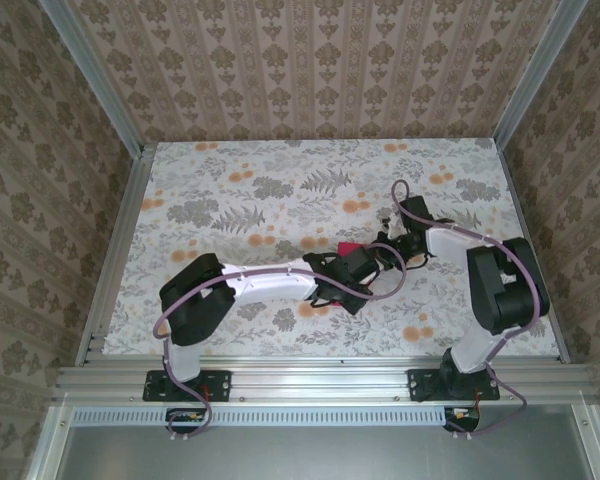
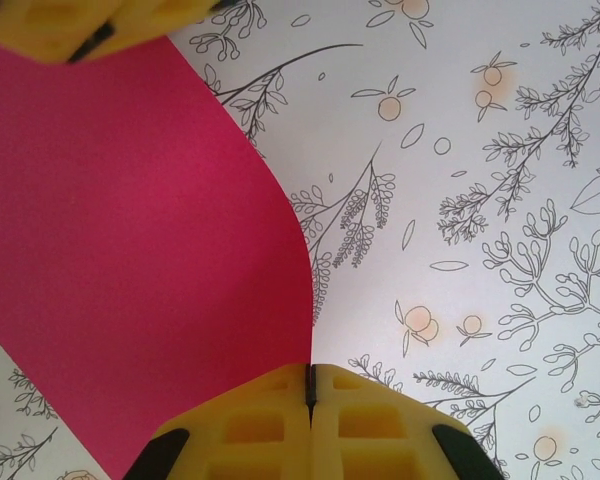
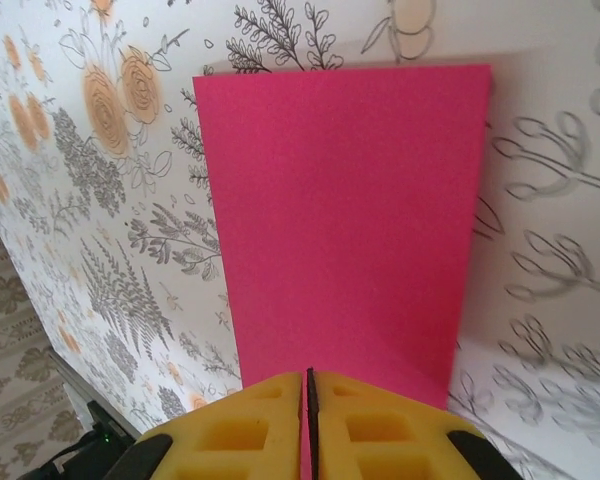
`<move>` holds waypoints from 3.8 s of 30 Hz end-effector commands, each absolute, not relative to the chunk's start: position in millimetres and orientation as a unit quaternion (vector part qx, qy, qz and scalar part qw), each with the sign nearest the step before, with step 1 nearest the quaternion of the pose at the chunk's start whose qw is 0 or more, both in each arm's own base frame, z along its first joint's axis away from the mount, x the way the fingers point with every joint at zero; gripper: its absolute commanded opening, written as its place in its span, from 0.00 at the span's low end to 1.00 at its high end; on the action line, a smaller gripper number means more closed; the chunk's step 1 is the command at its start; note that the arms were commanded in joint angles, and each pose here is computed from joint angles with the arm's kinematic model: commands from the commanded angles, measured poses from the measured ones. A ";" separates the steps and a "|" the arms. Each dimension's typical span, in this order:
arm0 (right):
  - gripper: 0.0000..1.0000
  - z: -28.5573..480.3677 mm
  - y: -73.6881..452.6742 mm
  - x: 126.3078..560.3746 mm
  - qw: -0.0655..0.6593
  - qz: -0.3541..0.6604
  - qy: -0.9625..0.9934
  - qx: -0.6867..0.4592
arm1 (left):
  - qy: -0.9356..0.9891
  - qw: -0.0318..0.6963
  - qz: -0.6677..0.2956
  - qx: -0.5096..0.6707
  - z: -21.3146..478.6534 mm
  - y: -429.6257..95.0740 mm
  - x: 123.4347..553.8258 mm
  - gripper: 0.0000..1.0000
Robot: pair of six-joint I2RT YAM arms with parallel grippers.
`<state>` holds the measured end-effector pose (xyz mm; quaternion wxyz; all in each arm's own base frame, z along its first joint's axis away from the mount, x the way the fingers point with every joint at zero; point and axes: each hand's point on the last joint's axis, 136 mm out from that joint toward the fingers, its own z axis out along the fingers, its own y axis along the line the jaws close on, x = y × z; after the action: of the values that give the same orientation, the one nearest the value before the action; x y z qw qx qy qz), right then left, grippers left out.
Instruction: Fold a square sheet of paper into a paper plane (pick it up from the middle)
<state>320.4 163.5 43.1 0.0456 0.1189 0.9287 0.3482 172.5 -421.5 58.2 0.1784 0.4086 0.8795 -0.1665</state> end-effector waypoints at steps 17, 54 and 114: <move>0.11 -1.7 154.6 304.3 -0.020 0.247 0.969 -0.021 | 0.879 0.152 -0.226 0.392 76.5 -418.6 193.8 0.00; 0.13 2.6 159.3 304.9 -0.021 0.261 0.965 -0.010 | 0.906 0.134 -0.193 0.352 38.7 -396.2 225.0 0.00; 0.23 63.2 144.8 334.7 0.087 0.307 0.945 0.073 | 0.921 0.104 -0.164 0.338 4.3 -376.8 215.3 0.00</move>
<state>324.8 153.1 35.7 0.0413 0.0438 0.9535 0.2955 221.6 -390.0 21.3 0.1285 0.3473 0.9117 -0.1780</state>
